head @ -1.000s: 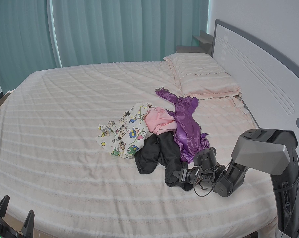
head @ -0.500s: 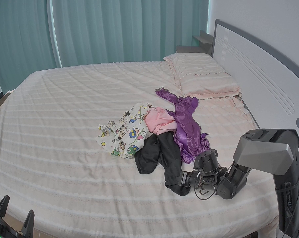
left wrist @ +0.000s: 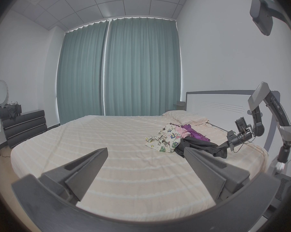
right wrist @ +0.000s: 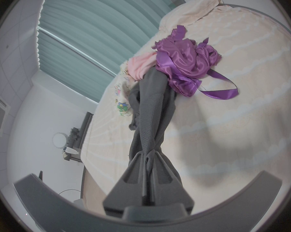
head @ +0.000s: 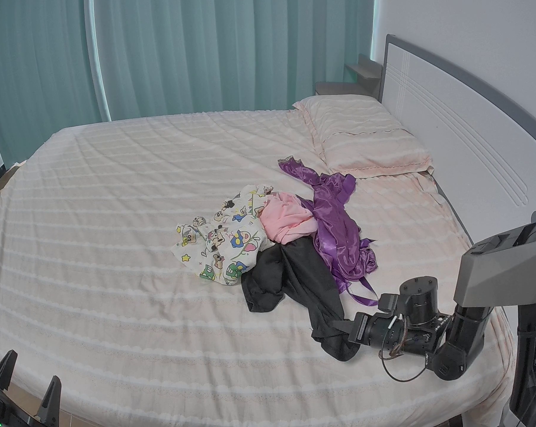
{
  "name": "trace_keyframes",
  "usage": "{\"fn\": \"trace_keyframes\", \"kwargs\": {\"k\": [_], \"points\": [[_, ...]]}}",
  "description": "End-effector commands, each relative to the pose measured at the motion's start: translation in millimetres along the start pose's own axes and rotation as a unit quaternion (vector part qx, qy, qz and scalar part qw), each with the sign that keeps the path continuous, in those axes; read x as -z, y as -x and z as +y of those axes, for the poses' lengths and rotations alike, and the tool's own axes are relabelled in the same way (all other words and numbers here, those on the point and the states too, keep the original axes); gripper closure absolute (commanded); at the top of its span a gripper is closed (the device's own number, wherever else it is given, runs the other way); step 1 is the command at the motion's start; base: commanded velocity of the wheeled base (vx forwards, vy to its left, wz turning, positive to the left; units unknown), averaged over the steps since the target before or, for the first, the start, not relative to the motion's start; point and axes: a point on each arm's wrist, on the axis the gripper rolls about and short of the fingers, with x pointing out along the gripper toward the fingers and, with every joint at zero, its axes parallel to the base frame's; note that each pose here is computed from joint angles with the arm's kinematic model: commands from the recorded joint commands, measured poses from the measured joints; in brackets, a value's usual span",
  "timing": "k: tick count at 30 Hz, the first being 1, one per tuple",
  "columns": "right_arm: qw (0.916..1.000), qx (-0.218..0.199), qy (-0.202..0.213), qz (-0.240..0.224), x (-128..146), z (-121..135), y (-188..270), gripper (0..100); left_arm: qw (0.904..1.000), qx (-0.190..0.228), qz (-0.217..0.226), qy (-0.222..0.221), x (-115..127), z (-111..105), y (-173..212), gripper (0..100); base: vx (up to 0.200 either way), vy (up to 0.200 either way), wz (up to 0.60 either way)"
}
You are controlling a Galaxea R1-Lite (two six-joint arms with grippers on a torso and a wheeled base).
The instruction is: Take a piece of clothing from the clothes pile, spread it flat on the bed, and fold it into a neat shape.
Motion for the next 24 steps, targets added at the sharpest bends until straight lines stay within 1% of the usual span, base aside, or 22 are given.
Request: {"fn": "trace_keyframes", "kwargs": {"k": [1, 2, 3, 4, 5, 7, 8, 9, 11, 14, 15, 16, 18, 19, 21, 23, 24], "points": [[0.9997, -0.020, -0.009, 0.007, 12, 1, 33, 100, 0.9953, 0.014, -0.087, 0.041, -32, -1, 10, 0, 0.000, 0.000, 0.00], [0.9996, -0.023, -0.013, 0.008, 13, 0, 35, 100, 0.9901, 0.025, -0.120, 0.069, -54, -1, 14, 0, 0.000, 0.000, 0.00], [0.9994, -0.027, -0.018, 0.009, 14, 0, 36, 100, 0.9871, 0.035, -0.127, 0.091, -71, -1, 15, 0, 0.000, 0.000, 0.00], [0.9990, -0.036, -0.025, 0.009, 15, 1, 37, 100, 0.9880, 0.037, -0.108, 0.105, -85, -1, 8, 0, 0.000, 0.000, 0.00], [0.9987, -0.038, -0.033, 0.011, 15, 2, 38, 100, 0.9898, 0.036, -0.088, 0.106, -88, -1, 1, 0, 0.000, 0.000, 0.00], [0.9981, -0.041, -0.043, 0.016, 17, 4, 40, 100, 0.9924, 0.040, -0.045, 0.108, -84, -1, -10, 0, 0.000, 0.000, 0.00], [0.9980, -0.041, -0.044, 0.016, 17, 4, 40, 100, 0.9926, 0.039, -0.041, 0.108, -83, -1, -11, 0, 0.000, 0.000, 0.00], [0.9979, -0.041, -0.046, 0.021, 20, 5, 42, 100, 0.9931, 0.060, 0.013, 0.099, -72, -2, -22, 0, 0.000, 0.000, 0.00], [0.9977, -0.042, -0.049, 0.020, 19, 7, 46, 100, 0.9892, 0.103, 0.062, 0.084, -66, -3, -33, 0, 0.000, 0.000, 0.00], [0.9974, -0.035, -0.054, 0.033, 24, 5, 51, 100, 0.9766, 0.166, 0.115, 0.074, -64, -6, -47, 0, 0.000, 0.000, 0.00], [0.9972, -0.030, -0.055, 0.042, 28, 4, 53, 100, 0.9675, 0.192, 0.146, 0.075, -62, -8, -55, 0, 0.000, 0.000, 0.00], [0.9970, -0.028, -0.055, 0.046, 30, 4, 55, 100, 0.9610, 0.206, 0.168, 0.077, -61, -9, -61, 0, 0.000, 0.000, 0.00], [0.9970, -0.026, -0.056, 0.047, 31, 4, 57, 100, 0.9462, 0.226, 0.217, 0.081, -57, -13, -75, 0, 0.000, 0.000, 0.00], [0.9970, -0.026, -0.056, 0.048, 31, 4, 57, 100, 0.9415, 0.232, 0.230, 0.083, -55, -14, -79, 0, 0.000, 0.000, 0.00], [0.9968, -0.024, -0.058, 0.050, 32, 3, 57, 100, 0.9239, 0.246, 0.282, 0.082, -49, -19, -93, 0, 0.000, 0.000, 0.00], [0.9965, -0.021, -0.059, 0.056, 35, 2, 55, 100, 0.9119, 0.252, 0.314, 0.081, -44, -23, -104, 0, 0.000, 0.000, 0.00], [0.9961, -0.017, -0.059, 0.063, 38, 1, 53, 100, 0.9077, 0.253, 0.325, 0.081, -42, -25, -110, 0, 0.000, 0.000, 0.00]]}}
